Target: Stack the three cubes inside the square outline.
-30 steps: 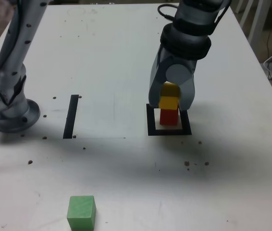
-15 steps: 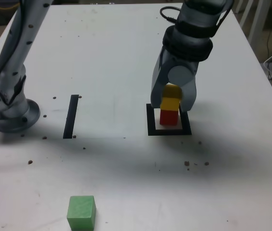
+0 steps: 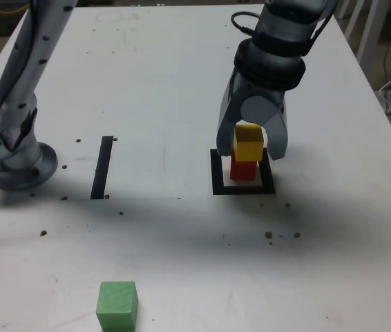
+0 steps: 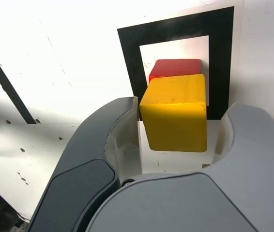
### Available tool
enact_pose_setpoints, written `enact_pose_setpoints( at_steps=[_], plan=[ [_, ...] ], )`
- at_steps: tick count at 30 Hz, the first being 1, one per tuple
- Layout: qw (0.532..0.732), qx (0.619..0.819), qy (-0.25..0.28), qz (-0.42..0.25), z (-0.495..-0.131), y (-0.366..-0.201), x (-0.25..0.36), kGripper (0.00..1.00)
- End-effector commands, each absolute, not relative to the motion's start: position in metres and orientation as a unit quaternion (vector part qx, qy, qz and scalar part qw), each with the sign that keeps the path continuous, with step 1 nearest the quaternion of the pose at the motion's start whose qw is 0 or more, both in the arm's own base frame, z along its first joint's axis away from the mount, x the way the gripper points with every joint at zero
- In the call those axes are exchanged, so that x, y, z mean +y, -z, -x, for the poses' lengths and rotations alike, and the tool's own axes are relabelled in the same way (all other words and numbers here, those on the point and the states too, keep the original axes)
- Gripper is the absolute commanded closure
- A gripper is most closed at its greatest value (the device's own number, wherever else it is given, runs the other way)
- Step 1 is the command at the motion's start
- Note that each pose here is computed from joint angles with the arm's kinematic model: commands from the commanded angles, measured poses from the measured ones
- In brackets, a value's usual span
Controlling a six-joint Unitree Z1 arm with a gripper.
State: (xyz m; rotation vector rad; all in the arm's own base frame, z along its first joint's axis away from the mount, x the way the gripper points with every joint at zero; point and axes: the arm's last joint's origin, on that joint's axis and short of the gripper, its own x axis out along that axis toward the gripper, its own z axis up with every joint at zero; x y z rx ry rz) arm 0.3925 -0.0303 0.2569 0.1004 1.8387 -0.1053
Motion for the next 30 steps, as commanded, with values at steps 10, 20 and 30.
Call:
enact_pose_setpoints(
  at_steps=[10, 20, 30],
  plan=[
    [0.619, 0.783, 0.021, -0.061, -0.349, -0.293, -0.041, 0.01],
    [0.617, 0.781, 0.038, -0.091, -0.297, -0.305, -0.104, 0.01],
    [0.594, 0.795, 0.051, -0.113, -0.242, -0.291, -0.184, 0.01]
  ],
)
